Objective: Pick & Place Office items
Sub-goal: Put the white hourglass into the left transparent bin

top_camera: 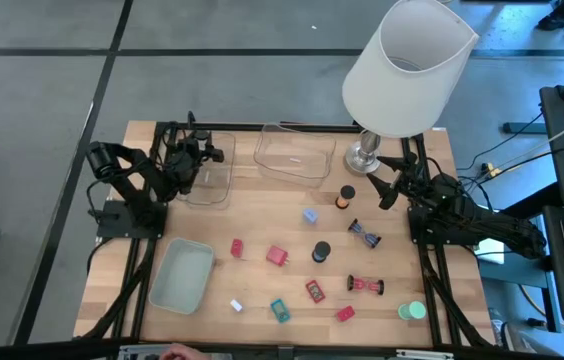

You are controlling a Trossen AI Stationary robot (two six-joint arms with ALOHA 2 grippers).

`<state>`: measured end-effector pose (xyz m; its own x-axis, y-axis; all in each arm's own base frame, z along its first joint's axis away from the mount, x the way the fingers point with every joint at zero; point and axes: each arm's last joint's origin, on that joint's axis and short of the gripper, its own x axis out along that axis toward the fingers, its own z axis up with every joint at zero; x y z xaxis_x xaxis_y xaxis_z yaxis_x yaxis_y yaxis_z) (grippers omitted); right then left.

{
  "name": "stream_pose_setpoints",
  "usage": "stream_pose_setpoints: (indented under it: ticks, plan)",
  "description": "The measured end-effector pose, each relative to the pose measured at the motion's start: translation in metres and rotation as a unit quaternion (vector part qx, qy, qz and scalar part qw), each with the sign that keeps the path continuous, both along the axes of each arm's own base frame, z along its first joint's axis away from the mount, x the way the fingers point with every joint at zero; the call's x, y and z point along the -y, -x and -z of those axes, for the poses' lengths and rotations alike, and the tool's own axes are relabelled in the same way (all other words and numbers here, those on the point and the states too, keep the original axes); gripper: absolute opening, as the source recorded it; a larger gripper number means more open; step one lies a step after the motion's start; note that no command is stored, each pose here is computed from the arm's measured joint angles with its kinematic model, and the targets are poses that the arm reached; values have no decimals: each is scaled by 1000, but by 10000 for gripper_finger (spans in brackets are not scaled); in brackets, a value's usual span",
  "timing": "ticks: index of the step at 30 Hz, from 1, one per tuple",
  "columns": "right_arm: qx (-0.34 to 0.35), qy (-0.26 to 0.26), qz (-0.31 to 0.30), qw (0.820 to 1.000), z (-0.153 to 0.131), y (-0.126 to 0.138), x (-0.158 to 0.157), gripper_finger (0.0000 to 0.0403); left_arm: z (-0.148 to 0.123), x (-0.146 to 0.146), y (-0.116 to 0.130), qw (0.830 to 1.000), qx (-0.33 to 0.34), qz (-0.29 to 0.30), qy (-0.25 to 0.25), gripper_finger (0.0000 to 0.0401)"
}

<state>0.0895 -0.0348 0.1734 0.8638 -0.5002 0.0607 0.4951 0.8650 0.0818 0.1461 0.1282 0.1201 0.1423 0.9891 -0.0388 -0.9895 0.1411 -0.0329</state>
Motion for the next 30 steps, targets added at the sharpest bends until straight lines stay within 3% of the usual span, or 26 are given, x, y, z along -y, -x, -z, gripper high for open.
stream_pose_setpoints:
  ticks: [30]
  plan:
    - [0, 0, 0, 1000, 0, 0, 0, 327, 1, 0, 0, 1000, -7, 0, 1, 243]
